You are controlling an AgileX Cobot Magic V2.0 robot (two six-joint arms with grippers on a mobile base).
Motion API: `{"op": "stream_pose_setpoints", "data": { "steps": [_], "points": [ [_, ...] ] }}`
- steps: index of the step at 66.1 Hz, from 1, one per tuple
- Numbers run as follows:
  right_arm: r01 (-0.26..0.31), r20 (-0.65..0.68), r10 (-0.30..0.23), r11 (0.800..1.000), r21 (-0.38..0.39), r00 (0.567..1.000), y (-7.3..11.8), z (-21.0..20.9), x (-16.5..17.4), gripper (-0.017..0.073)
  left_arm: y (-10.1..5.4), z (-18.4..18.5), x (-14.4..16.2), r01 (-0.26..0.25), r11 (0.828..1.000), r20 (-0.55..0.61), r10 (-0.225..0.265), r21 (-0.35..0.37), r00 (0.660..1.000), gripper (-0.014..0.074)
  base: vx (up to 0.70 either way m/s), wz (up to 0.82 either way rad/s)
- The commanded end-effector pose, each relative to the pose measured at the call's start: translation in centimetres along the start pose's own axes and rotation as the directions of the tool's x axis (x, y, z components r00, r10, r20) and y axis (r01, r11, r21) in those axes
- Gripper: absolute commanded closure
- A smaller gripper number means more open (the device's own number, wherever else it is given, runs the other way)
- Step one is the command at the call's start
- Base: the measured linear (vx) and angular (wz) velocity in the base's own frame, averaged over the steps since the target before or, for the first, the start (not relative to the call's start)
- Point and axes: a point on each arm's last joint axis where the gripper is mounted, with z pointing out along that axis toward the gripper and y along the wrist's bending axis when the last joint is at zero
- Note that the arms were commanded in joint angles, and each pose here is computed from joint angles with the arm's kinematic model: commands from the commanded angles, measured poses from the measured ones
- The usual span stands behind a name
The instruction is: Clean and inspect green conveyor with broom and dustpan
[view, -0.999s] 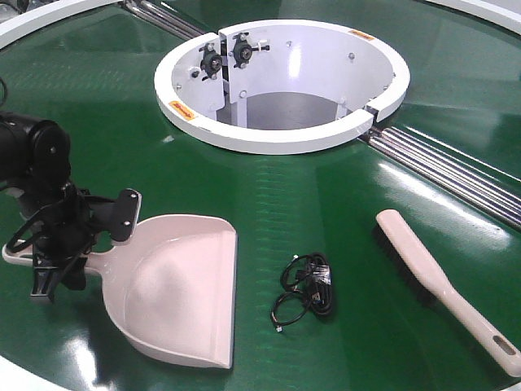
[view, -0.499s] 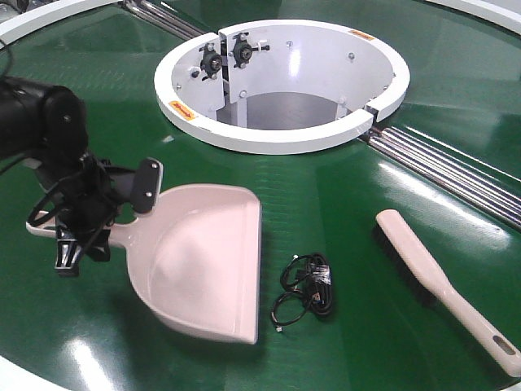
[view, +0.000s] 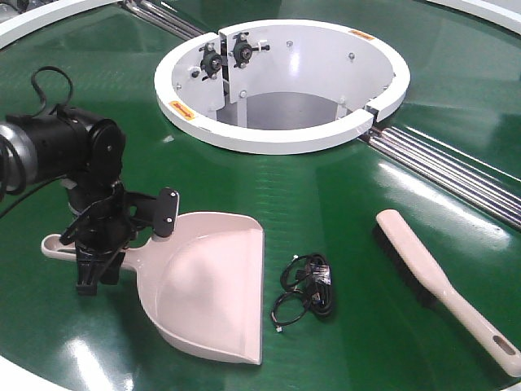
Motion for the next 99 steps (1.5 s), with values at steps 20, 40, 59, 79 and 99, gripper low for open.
{"op": "stream_pose_setpoints", "data": {
  "steps": [20, 40, 59, 79, 99],
  "points": [
    [0.006, 0.065, -0.007, 1.000, 0.005, 0.998, 0.0, -0.1, 0.0, 0.0569, 0.2, -2.3, 0.4, 0.037, 0.996, -0.028, -0.039, -0.083, 0.999, 0.0601, 0.00, 0.00],
    [0.006, 0.065, -0.007, 1.000, 0.005, 0.998, 0.0, -0.1, 0.0, 0.0569, 0.2, -2.2, 0.3, 0.041, 0.996, -0.018, -0.042, -0.080, 0.999, 0.0601, 0.00, 0.00],
    [0.006, 0.066, -0.007, 1.000, 0.005, 0.998, 0.0, -0.1, 0.0, 0.0569, 0.2, -2.2, 0.3, 0.040, 0.996, -0.020, -0.042, -0.081, 0.999, 0.0601, 0.00, 0.00],
    [0.006, 0.066, -0.007, 1.000, 0.005, 0.998, 0.0, -0.1, 0.0, 0.0569, 0.2, -2.2, 0.3, 0.040, 0.996, -0.020, -0.042, -0.081, 0.999, 0.0601, 0.00, 0.00],
    [0.017, 0.201, -0.017, 1.000, 0.005, 0.979, 0.0, -0.2, -1.3, 0.0569, 0.2, -2.2, 0.3, 0.040, 0.996, -0.021, -0.041, -0.081, 0.999, 0.0601, 0.00, 0.00]
  ]
}}
